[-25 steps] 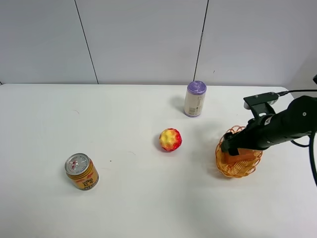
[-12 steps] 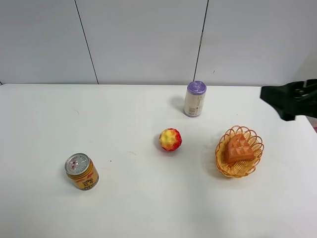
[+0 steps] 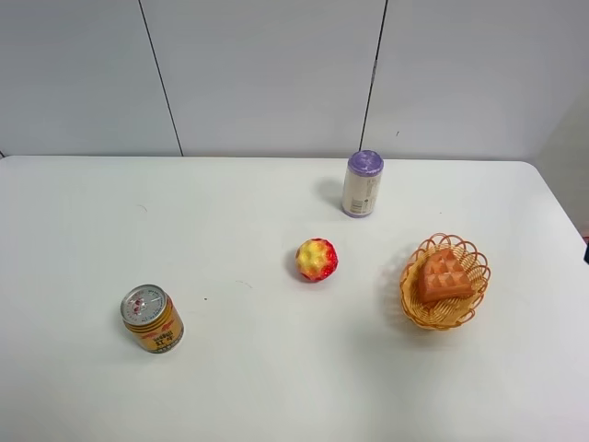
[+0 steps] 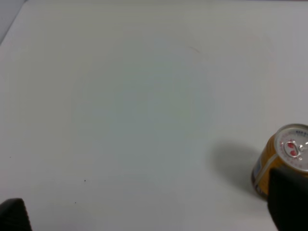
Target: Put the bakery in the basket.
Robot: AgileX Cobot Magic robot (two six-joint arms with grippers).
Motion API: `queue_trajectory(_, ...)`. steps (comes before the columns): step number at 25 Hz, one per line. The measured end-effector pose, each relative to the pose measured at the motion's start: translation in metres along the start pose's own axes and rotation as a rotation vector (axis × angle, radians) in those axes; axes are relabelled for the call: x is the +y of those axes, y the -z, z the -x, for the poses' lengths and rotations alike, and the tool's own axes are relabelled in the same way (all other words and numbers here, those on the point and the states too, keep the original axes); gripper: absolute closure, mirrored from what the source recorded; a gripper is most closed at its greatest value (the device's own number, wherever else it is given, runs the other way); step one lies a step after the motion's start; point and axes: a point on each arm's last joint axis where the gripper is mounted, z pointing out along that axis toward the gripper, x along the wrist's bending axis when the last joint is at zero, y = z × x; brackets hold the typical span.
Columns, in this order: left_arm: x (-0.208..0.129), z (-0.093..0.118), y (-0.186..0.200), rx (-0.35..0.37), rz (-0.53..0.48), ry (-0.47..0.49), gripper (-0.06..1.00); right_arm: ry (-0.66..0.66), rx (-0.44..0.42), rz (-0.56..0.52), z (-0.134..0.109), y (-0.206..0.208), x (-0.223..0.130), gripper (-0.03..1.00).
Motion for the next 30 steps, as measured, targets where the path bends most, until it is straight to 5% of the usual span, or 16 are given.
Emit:
queue_trajectory(10, 0.0, 0.0, 0.0, 0.0, 0.0, 0.0, -0.05, 0.009, -0.116, -0.047, 0.008, 0.04, -0.049, 0.09)
queue_trajectory(30, 0.0, 0.0, 0.0, 0.001, 0.0, 0.0, -0.05, -0.005, -0.069, -0.033, 0.004, 0.025, -0.055, 0.1)
